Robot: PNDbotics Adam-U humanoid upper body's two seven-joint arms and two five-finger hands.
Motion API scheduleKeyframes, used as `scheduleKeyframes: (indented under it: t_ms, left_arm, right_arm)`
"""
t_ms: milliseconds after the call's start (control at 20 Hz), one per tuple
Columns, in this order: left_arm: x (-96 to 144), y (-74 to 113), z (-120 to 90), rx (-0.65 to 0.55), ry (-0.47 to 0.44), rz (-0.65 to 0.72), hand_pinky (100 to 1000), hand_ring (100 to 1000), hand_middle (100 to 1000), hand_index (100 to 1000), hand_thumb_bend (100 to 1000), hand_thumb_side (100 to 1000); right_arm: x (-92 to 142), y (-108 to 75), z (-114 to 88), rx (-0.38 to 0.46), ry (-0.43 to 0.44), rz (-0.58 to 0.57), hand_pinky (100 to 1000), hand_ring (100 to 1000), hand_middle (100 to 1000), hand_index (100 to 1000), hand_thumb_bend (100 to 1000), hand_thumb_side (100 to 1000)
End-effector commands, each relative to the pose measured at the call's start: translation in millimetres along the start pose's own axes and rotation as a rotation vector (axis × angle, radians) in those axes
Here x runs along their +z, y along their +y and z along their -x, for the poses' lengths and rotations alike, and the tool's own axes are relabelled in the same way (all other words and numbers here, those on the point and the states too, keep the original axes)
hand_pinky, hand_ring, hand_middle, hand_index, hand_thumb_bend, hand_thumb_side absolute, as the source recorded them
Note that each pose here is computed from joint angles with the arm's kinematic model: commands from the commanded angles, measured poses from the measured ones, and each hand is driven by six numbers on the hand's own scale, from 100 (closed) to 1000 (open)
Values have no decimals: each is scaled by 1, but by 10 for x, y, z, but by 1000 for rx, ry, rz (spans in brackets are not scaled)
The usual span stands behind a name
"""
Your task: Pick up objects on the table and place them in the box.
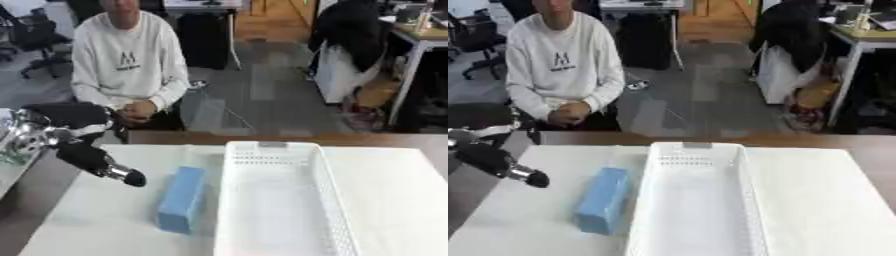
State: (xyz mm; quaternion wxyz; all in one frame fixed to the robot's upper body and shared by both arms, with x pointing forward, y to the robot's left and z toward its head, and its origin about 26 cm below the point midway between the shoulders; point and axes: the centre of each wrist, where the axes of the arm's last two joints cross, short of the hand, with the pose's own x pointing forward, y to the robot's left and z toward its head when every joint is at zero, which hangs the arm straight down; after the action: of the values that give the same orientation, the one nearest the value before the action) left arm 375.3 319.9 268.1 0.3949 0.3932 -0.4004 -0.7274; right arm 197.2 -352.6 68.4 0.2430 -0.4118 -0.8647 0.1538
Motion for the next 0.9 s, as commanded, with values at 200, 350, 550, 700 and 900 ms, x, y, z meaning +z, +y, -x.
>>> scheduleKeyframes:
  t_ms: [200, 350, 550, 700, 900]
  left_arm:
    - [37, 65, 161, -43, -4, 45, 100, 427, 745, 809, 1000, 1000]
    - [98, 74, 171, -89, -130, 7, 324, 607, 832, 887, 1000, 1000]
    - [246, 149, 261, -297, -318, -95, 706, 846, 946, 975, 886, 757]
    - [286, 215, 332, -464, -399, -170, 812, 914, 986, 996, 849, 661]
    - [293, 307, 385, -632, -506, -283, 870, 946, 990, 991, 790, 612]
  right_arm:
    - [-62, -51, 0, -204, -245, 293, 100, 323, 373, 508, 100, 347]
    - [-65, -59, 4, -203, -245, 294, 100, 322, 373, 508, 100, 347]
    - [-62, -64, 6, -202, -245, 290, 100, 321, 372, 508, 100, 348]
    - [-60, -65, 6, -202, -245, 289, 100, 321, 372, 509, 100, 348]
    - [-58, -66, 5, -202, -245, 286, 100, 321, 372, 509, 100, 349]
